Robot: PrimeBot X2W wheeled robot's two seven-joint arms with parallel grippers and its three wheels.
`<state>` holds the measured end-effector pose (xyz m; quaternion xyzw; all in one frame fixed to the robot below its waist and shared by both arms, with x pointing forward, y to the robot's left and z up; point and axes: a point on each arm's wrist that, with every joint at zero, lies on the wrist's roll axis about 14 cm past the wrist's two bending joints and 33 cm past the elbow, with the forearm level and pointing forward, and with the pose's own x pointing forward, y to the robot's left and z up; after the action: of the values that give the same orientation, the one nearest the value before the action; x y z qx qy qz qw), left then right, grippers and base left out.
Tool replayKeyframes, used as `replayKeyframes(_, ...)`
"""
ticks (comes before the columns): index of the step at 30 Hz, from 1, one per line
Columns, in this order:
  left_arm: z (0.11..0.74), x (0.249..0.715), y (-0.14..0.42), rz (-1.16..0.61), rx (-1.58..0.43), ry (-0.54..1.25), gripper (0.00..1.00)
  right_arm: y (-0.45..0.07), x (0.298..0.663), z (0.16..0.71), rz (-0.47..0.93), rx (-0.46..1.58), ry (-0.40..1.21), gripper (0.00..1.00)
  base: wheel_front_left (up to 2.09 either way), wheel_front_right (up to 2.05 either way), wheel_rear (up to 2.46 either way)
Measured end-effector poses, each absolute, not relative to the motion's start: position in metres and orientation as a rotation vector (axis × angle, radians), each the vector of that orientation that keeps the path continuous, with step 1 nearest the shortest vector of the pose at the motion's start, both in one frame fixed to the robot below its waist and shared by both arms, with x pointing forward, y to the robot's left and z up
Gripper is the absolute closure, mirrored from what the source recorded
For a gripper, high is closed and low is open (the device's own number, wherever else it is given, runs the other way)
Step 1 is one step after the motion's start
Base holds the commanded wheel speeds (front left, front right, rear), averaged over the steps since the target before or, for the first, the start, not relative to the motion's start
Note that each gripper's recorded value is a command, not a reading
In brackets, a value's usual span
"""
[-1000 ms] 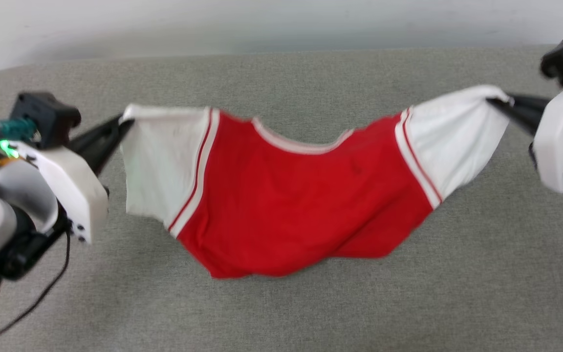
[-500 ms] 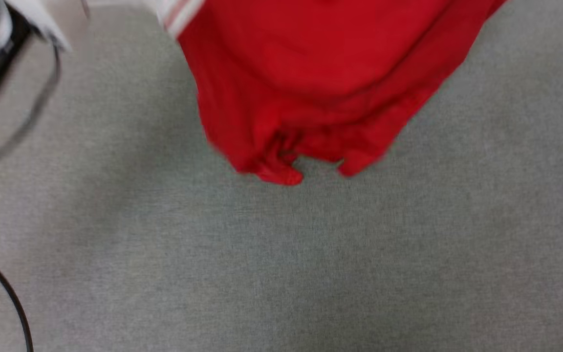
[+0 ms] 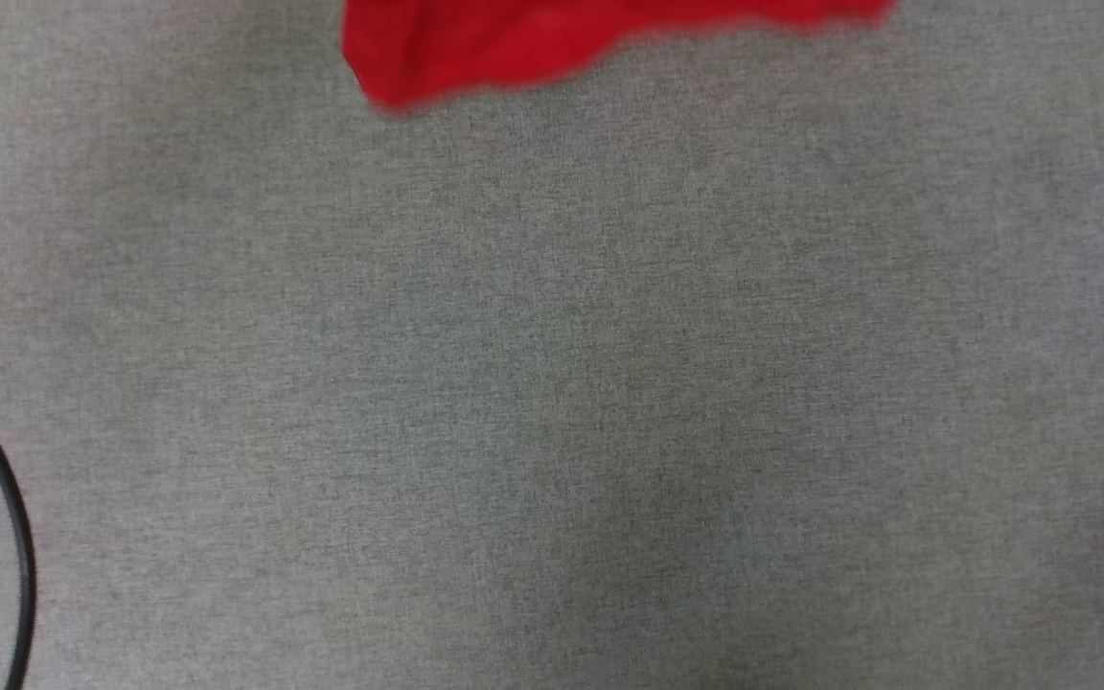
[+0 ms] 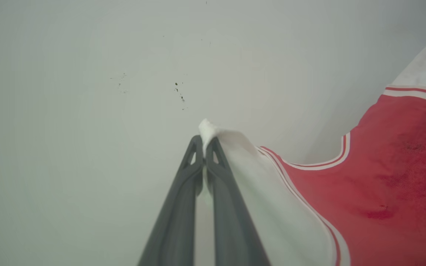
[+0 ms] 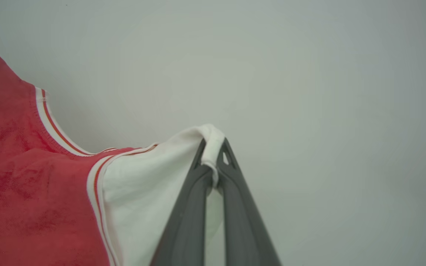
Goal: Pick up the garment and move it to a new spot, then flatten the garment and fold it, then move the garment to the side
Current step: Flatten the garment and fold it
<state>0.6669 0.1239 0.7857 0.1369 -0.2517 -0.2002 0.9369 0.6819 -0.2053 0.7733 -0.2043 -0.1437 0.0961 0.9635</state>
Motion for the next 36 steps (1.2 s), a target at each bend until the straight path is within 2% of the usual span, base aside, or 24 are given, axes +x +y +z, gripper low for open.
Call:
replayKeyframes(7,0.822,0.675,0.134,-0.374,0.264,-0.592,1.0,-0.188,0.691,0.808,0.186,-0.436,-0.383,1.0,0.0,0.0,0.0)
replayKeyframes(10,0.825,0.678,0.14,-0.359,0.255,-0.603,1.0,-0.182,0.697,0.805,0.194,-0.44,-0.385,1.0,0.0,0.0,0.0)
replayKeyframes(16,0.783,0.696,0.148,-0.358,0.249,-0.516,1.0,-0.174,0.711,0.768,0.229,-0.458,-0.334,1.0,0.0,0.0,0.0)
replayKeyframes(21,0.726,0.7,0.151,-0.377,0.228,-0.413,1.0,-0.166,0.71,0.704,0.286,-0.448,-0.228,1.0,0.0,0.0,0.0)
replayKeyframes(29,0.634,0.672,0.164,-0.383,0.173,-0.227,1.0,-0.15,0.669,0.606,0.4,-0.417,-0.059,1.0,0.0,0.0,0.0)
replayKeyframes(36,0.558,0.607,0.163,-0.383,0.101,-0.049,1.0,-0.145,0.608,0.541,0.467,-0.351,0.08,1.0,0.0,0.0,0.0)
